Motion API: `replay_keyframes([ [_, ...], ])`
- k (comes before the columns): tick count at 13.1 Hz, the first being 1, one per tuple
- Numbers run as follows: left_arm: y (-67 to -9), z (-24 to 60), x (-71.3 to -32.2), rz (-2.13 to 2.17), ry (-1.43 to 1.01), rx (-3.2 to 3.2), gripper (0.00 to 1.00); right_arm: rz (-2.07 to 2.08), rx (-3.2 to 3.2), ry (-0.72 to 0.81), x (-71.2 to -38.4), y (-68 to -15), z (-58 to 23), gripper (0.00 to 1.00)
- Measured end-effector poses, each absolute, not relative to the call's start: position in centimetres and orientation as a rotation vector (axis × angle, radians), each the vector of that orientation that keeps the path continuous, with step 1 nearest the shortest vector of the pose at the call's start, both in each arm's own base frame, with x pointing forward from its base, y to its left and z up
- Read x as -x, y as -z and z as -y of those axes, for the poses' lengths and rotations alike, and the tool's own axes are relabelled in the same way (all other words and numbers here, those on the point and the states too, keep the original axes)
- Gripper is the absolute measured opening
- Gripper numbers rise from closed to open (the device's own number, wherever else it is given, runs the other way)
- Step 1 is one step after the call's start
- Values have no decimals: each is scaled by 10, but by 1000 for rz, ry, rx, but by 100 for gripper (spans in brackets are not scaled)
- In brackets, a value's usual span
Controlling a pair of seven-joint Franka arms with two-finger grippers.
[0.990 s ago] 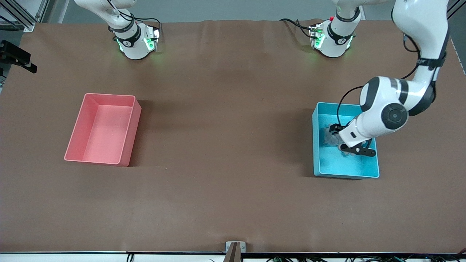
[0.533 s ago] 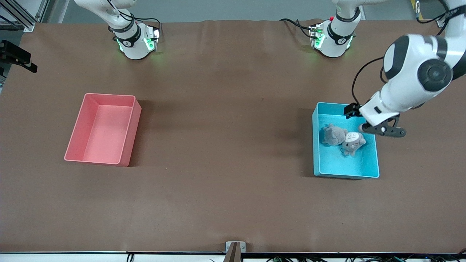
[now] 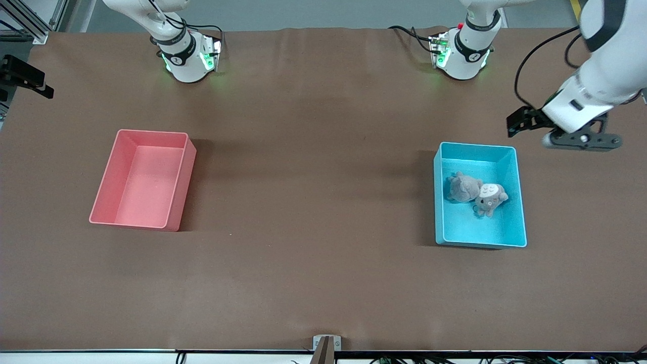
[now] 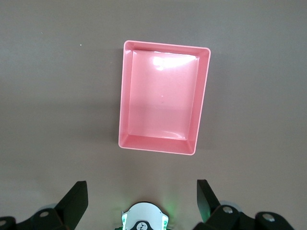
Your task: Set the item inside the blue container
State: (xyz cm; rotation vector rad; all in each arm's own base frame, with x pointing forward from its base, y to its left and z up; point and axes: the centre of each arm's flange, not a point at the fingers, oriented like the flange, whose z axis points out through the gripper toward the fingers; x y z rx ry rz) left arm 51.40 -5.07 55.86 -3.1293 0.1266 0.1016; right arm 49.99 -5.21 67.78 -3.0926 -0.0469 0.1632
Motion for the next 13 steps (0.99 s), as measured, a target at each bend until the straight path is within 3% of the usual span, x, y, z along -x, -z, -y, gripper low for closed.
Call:
replay_keyframes([
  [4,-622,21,-510,-44,-82,3137,100,47,3090,-162,-500,-678,52,100],
  [13,-629,11,-523,-36,-61,3145,100,49,3083,-156,-500,-678,51,100],
])
